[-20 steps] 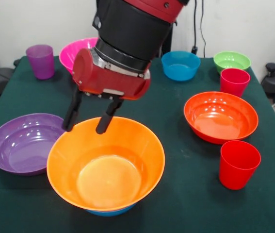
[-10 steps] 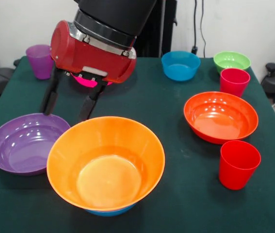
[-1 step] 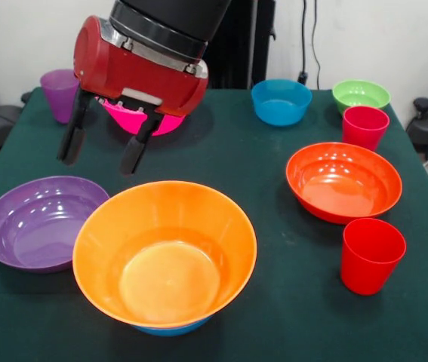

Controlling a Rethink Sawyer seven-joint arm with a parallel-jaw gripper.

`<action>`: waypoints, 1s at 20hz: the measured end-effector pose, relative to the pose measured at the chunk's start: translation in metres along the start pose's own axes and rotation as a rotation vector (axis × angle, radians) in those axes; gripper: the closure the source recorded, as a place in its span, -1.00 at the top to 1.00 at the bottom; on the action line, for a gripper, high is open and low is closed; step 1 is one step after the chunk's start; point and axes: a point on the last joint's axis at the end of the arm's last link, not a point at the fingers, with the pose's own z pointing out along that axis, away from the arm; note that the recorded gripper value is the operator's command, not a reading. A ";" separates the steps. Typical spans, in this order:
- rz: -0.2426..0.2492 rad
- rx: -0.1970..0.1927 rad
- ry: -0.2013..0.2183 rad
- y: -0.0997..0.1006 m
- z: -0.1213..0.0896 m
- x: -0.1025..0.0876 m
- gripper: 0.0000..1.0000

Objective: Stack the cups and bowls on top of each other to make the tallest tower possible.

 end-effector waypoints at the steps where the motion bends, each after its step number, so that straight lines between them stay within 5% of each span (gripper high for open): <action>1: 0.005 -0.003 0.005 0.001 0.001 0.002 1.00; 12: 0.119 -0.059 0.127 0.026 0.021 0.064 1.00; 20: 0.158 -0.090 0.203 0.045 0.034 0.101 1.00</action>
